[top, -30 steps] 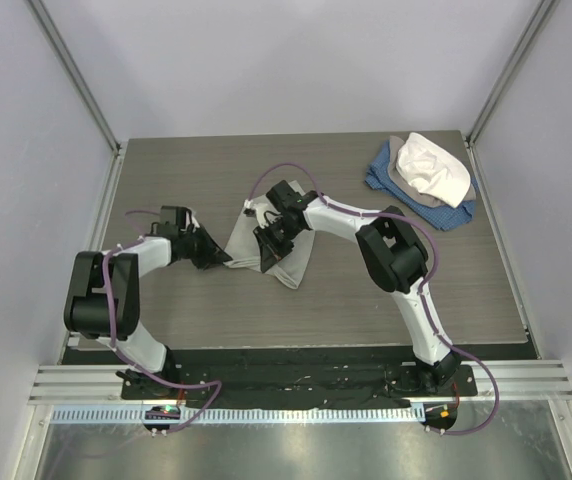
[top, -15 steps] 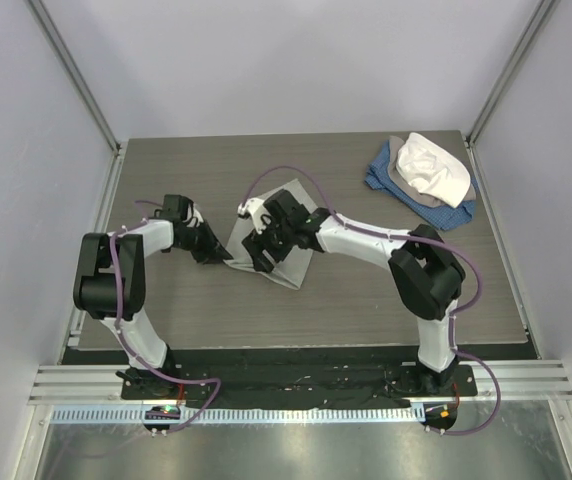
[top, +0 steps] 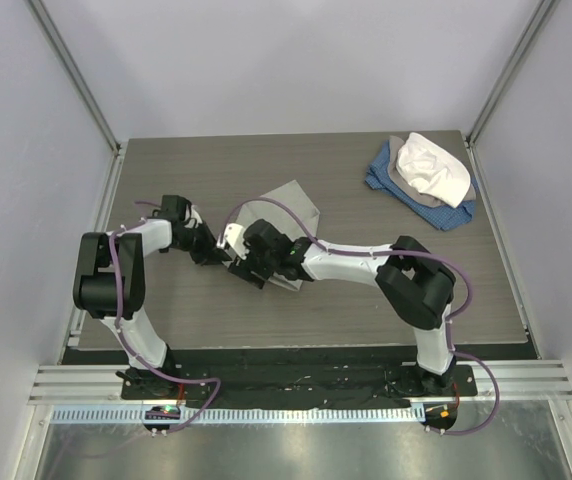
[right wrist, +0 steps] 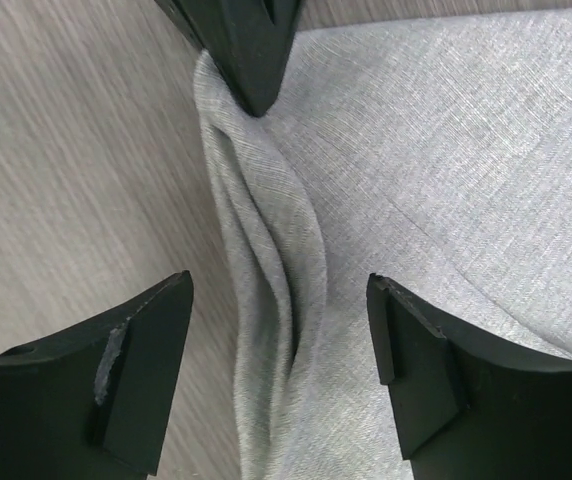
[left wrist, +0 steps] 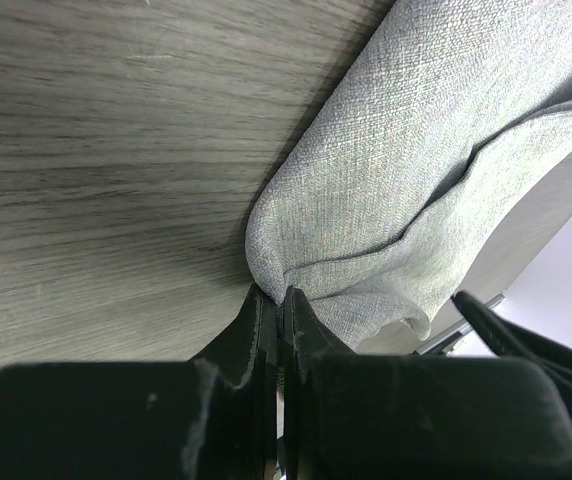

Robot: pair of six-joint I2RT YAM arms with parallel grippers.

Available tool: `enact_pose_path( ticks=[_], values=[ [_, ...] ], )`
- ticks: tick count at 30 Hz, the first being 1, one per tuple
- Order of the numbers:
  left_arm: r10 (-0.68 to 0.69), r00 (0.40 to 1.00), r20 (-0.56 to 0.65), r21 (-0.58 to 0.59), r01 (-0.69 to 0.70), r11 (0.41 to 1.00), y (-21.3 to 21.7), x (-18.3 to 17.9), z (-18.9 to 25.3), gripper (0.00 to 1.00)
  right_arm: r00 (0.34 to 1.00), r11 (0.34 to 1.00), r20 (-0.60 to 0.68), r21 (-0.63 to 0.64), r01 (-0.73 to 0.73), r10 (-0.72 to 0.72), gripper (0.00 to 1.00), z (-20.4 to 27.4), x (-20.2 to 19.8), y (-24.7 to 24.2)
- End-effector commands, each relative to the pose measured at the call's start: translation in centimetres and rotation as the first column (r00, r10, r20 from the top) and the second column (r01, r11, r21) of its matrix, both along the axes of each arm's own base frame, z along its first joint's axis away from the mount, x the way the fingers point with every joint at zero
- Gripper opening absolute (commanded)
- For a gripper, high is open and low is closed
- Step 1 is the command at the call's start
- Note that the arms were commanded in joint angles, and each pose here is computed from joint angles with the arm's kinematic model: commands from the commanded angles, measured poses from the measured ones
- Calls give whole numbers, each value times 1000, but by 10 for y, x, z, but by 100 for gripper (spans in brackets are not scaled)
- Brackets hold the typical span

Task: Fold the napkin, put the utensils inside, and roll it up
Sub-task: Roll the napkin with the utensil

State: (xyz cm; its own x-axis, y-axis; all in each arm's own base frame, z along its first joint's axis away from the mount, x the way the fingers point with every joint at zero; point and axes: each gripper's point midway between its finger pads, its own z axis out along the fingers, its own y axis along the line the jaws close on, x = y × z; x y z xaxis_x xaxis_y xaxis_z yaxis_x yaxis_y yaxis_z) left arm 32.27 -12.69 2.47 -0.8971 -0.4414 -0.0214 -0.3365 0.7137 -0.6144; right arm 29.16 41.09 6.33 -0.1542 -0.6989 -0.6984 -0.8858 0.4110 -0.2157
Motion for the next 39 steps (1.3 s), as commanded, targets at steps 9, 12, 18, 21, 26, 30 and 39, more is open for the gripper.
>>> enact_pose_path(
  ticks=[9,12,18,21,26,30,39],
  values=[
    [-2,1000,21,-24,3,1000,3,10,8,0,998,996,59,-82,-16,20,63,-31,-1,-8],
    [2,1000,23,-26,-1,1000,4,11,8,0,997,994,76,-110,21,-12,50,-38,6,-13],
    [23,997,68,-23,-21,1000,5,20,15,14,999,987,-9,-158,-31,30,2,-52,-6,-13],
    [59,991,121,39,-64,997,16,30,22,52,992,983,-104,-162,-81,64,1,-54,-21,-8],
    [113,970,214,166,-150,975,40,38,32,71,925,986,-376,-119,-114,62,1,-48,-51,-2],
    [158,949,272,241,-227,944,58,29,36,74,844,990,-531,-60,-127,76,1,-30,-63,6],
    [212,888,408,222,-322,920,64,9,42,75,607,992,-788,124,-14,107,1,-11,-49,4]
  ],
)
